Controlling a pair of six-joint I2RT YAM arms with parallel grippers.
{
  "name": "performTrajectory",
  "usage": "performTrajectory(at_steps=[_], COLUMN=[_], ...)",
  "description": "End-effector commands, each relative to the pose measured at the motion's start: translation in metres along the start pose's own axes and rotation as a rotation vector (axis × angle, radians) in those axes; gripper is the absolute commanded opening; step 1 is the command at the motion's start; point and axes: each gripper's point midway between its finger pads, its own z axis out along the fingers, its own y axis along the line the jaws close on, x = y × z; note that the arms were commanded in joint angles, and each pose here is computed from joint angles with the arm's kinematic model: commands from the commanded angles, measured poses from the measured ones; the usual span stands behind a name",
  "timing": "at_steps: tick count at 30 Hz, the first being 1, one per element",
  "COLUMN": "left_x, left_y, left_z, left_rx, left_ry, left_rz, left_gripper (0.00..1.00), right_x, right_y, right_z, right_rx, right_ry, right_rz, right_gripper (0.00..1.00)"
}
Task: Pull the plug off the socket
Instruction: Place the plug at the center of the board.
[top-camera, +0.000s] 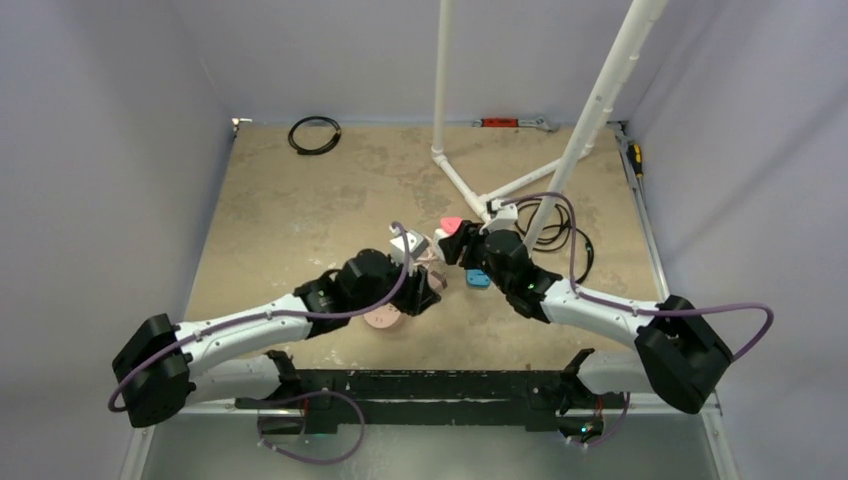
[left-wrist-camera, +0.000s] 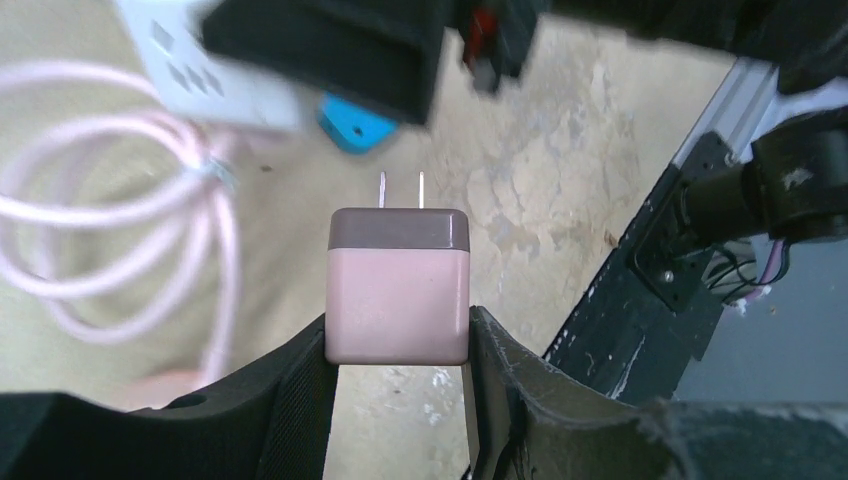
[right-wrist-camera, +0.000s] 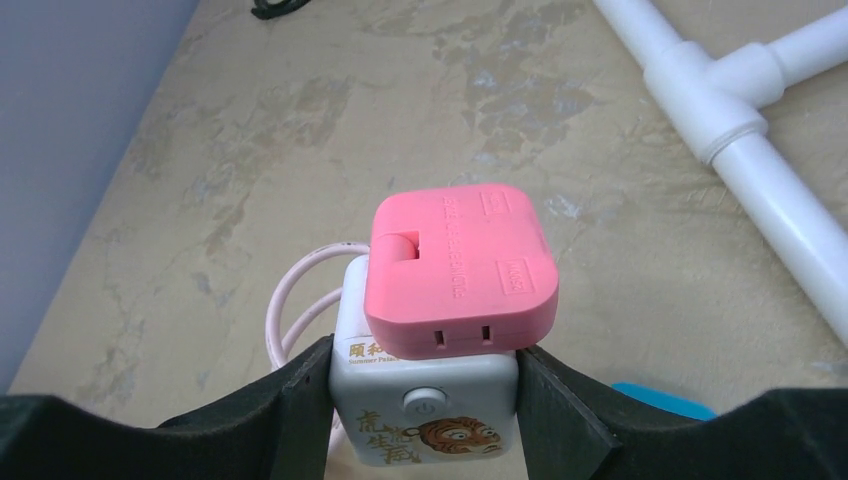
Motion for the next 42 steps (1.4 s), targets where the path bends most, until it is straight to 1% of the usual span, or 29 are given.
performTrajectory(at_steps=[1,9,12,16,24,28,30,36,42], left_x=[-0.001,0.033,0.034,0.028,0.050,0.050,0.050,0.057,0.058], left_y=[-0.011,-0.009,0.000,-0.002,0.008,0.009,0.011,0.014,0.016], left_z=[0.015,0.044,0.054,0.068,0.104,0.109,0.110,0.119,0.125], left_rx=[-0.080,-0.166,-0.211,-0.207,-0.251,-0.251,-0.261,-0.277,-0.292], left_ry=[-0.126,-0.124,-0.152,-0.184,-0.124,-0.134,-0.133,-0.093,-0.078], left_rz=[-0.081,-0.090,-0.090,-0.078,-0.030,-0.017,-0.008,0.016,0.035], left_gripper=[0.00,0.00,0.00,0.00,0.00,0.00,0.03,0.19,0.32], right_x=[-0.077,-0.091,-0.092,-0.090,-0.087,-0.089,-0.090,-0.086,-0.084], right_y=[0.048,0.051,0.050,0.047,0.039,0.036,0.035,0.029,0.028], right_z=[0.005,0.004,0.002,-0.001,-0.009,-0.013,-0.015,-0.018,-0.020], right_rx=[-0.111,-0.110,-0.110,-0.106,-0.091,-0.082,-0.079,-0.069,-0.071], right_ry=[-0.179,-0.199,-0.206,-0.203,-0.210,-0.219,-0.224,-0.226,-0.225], right_rz=[0.061,0.069,0.083,0.096,0.105,0.106,0.106,0.109,0.110], right_gripper=[0.00,0.00,0.00,0.00,0.00,0.00,0.00,0.00,0.00])
